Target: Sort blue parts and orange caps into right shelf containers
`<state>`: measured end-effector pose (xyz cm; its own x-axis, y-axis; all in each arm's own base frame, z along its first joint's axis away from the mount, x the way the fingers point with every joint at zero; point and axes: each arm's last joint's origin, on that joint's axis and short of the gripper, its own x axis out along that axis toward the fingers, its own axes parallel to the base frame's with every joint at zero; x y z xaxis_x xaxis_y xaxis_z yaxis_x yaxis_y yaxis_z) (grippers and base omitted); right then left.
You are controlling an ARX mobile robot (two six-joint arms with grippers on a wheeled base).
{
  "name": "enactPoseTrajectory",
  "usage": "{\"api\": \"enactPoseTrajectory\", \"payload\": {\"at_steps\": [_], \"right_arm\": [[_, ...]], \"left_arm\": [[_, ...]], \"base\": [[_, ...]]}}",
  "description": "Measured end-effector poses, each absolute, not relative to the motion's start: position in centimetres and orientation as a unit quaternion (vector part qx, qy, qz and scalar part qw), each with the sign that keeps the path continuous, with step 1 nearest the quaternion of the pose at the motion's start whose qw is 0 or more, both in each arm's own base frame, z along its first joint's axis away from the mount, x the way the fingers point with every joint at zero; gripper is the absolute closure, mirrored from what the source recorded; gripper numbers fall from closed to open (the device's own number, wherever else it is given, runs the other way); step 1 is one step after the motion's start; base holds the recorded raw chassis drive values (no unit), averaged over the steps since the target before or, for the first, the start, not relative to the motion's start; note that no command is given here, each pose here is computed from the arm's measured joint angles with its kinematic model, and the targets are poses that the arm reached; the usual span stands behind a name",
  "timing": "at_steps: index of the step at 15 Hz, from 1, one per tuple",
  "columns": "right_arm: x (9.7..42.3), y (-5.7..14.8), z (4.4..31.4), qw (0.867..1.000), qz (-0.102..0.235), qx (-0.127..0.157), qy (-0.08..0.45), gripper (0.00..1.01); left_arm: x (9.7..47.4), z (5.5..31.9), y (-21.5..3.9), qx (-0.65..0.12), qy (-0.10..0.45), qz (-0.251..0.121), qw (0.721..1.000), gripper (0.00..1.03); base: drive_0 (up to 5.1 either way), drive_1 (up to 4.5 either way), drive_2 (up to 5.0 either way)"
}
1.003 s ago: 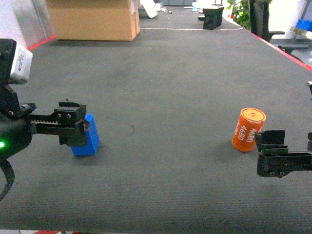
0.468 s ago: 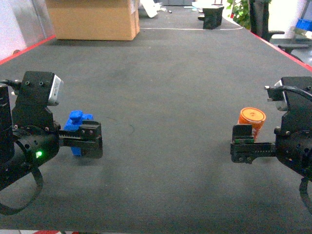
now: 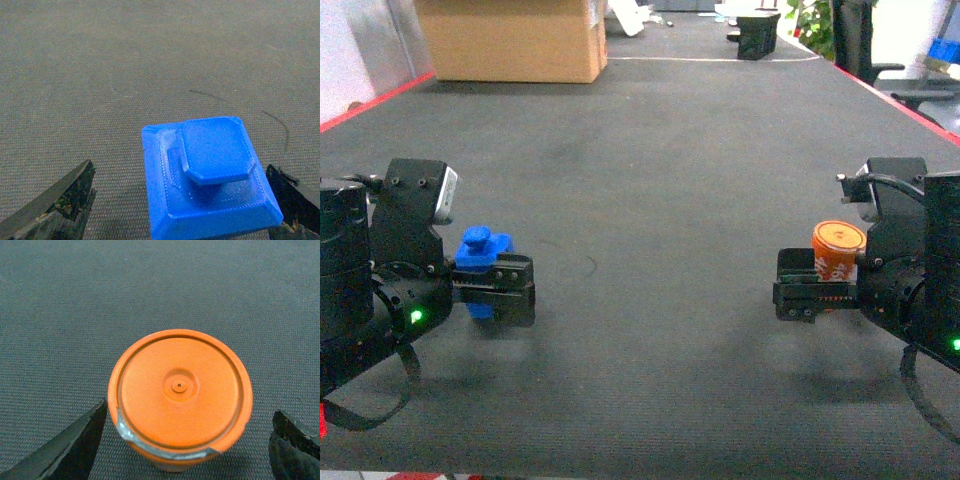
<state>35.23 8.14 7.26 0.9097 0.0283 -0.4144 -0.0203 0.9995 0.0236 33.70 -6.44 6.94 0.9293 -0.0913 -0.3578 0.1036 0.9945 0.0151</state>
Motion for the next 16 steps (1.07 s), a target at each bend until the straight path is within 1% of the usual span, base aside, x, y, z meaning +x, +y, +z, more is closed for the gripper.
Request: {"api": "enactPoseTrajectory", "payload": {"at_steps": [5,6,8,9,10,11,12,14,15,16], "right_arm": [[36.3,8.3,7.0,0.976,0.0,0.006,0.216,0.03],[36.4,8.3,6.9,0.976,-0.01,0.003,0.216,0.04],[36.5,8.3,6.7,0.976,-0.02,-0.001,0.218,0.22],[36.5,8.3,6.6,0.976,-0.023,-0.003,0.218,0.33],[36.6,8.3,6.5,0.975,-0.024,-0.004,0.221,0.42],[36.6,8.3,6.5,0.975,-0.023,-0.006,0.223,0.52],[36.6,8.3,6.5,0.975,-0.023,-0.006,0.223,0.55],[36.6,8.3,6.5,0.975,-0.022,-0.007,0.222,0.56],[36.6,8.3,6.6,0.975,-0.022,-0.007,0.221,0.56],[36.6,8.3,6.6,0.976,-0.021,-0.006,0.218,0.56]], "left_arm": [[34.5,6.2,-6.6,0.018,0.197,-0.053,0.979,0.05],[34.7,6.1,-6.7,0.019,0.199,-0.052,0.978,0.05],[35.1,6.0,-6.7,0.019,0.201,-0.052,0.978,0.05],[35.2,6.0,-6.7,0.019,0.199,-0.052,0.978,0.05],[35.3,6.0,-6.8,0.02,0.198,-0.051,0.979,0.13],[35.4,6.0,-6.8,0.02,0.198,-0.051,0.979,0.24],[35.4,6.0,-6.8,0.02,0.198,-0.051,0.979,0.33],[35.4,6.0,-6.8,0.02,0.198,-0.051,0.979,0.53],[35.4,6.1,-6.8,0.019,0.197,-0.051,0.979,0.59],[35.5,6.1,-6.8,0.019,0.193,-0.051,0.98,0.6]], "base": [[0.0,0.0,0.0],[0.0,0.0,0.0],[0.0,0.0,0.0],[0.0,0.0,0.0],[0.0,0.0,0.0],[0.0,0.0,0.0],[0.0,0.0,0.0],[0.0,0.0,0.0],[0.0,0.0,0.0],[0.0,0.0,0.0]]}}
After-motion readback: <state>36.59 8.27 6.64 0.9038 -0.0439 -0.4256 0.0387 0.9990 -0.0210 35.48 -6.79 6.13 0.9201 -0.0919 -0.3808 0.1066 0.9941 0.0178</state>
